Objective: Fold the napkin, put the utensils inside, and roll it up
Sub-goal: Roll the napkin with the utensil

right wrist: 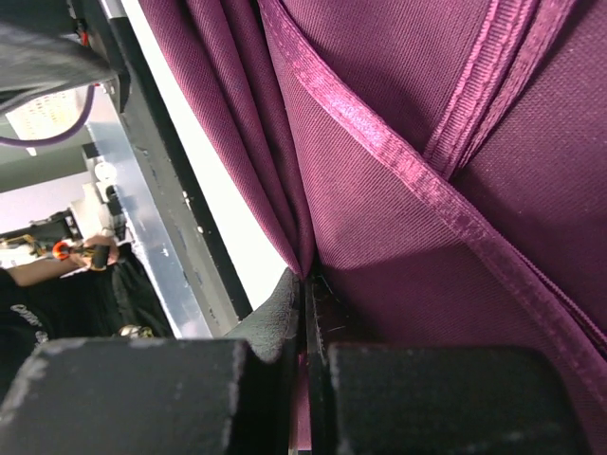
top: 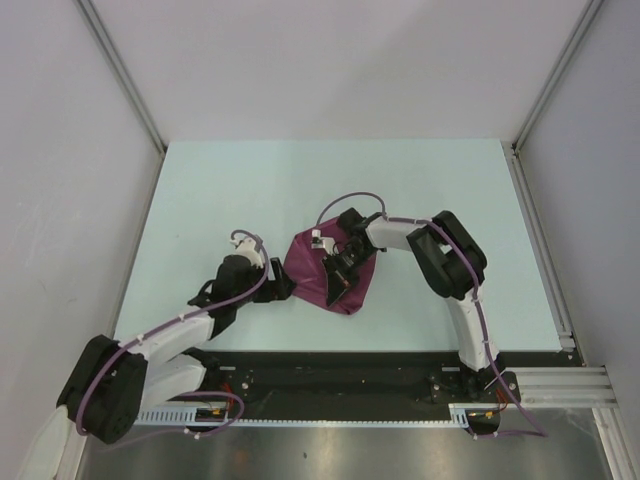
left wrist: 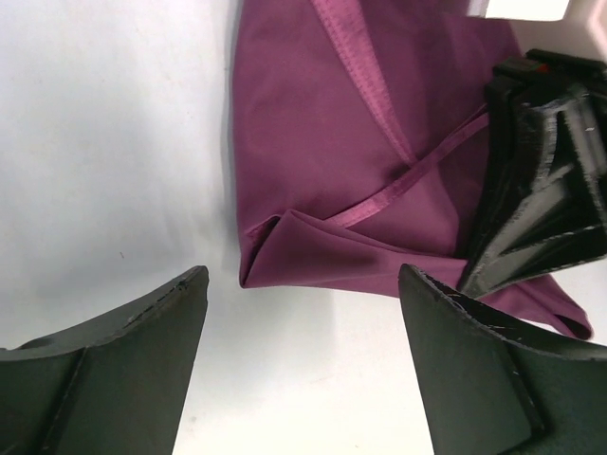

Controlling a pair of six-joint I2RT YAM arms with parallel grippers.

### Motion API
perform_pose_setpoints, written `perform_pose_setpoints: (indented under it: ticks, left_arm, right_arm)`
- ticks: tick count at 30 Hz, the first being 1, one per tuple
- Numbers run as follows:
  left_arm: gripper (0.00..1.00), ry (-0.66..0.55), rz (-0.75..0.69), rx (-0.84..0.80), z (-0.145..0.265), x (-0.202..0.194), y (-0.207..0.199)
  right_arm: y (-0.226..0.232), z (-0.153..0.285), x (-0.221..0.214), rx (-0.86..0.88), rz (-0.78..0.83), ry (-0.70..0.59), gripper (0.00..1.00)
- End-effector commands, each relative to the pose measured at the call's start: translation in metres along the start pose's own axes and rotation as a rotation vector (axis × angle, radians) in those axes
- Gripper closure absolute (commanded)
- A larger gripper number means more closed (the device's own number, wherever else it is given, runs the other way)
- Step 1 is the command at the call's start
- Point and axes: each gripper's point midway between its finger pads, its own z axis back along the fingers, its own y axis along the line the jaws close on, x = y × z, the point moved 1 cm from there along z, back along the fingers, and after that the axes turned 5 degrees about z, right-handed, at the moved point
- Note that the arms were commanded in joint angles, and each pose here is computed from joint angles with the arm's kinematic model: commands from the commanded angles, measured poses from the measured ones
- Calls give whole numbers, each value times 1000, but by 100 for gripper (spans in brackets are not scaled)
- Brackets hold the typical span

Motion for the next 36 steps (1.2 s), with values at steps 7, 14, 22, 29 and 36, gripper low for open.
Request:
perform_pose_setpoints:
  ticks: [7,14,22,29,36]
  left_arm:
    - [27,-24,11,-13,-16,9,2]
    - [37,-2,22,-34,-26,4,1]
    - [65,8,16,-84,-32,4,-6]
    - [100,32,12,-40,-35,5,-1]
    - [100,83,43,1,-35,6,2]
  right_arm:
    - [-10,0,3,43,-12,-6,100]
    - [-16,-1,1,63,-34,-4,100]
    - [-17,3,5,85,-55,-19,100]
    - [3,32,31,81,-16,-127,62]
    - [44,90,52,-121,168,-318,47]
